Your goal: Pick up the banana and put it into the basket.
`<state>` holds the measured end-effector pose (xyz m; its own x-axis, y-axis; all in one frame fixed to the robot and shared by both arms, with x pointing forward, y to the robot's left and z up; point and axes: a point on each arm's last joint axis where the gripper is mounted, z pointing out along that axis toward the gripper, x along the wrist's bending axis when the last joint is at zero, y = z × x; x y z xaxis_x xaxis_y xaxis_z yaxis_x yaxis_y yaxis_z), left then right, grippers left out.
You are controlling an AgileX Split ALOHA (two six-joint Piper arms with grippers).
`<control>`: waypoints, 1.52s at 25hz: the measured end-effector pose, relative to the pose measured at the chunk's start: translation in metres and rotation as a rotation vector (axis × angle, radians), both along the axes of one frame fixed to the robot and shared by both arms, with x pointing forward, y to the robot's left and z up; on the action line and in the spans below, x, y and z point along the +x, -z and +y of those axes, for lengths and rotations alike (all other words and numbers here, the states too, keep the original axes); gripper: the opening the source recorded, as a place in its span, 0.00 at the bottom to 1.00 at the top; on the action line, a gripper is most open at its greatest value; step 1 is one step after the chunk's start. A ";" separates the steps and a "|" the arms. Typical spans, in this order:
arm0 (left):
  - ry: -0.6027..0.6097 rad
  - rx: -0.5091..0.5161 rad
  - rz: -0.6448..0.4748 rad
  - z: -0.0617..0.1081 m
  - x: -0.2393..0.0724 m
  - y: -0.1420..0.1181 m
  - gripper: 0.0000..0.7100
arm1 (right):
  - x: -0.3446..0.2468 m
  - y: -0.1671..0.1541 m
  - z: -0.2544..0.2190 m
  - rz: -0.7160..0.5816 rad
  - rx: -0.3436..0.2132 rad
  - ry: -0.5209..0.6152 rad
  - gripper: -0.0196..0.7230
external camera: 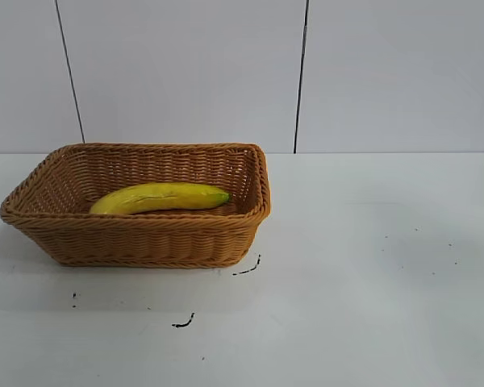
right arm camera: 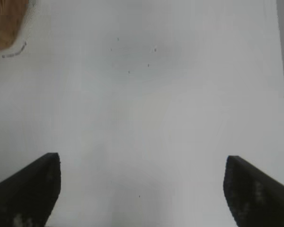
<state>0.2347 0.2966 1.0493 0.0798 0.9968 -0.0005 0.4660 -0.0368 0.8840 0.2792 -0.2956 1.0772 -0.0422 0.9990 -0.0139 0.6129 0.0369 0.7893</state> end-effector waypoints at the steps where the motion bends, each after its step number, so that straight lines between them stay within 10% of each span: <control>1: 0.000 0.000 0.000 0.000 0.000 0.000 0.98 | -0.004 0.006 0.000 -0.007 0.000 0.000 0.92; 38: 0.000 0.000 0.000 0.000 0.000 0.000 0.98 | -0.044 0.022 0.002 -0.231 0.011 -0.008 0.92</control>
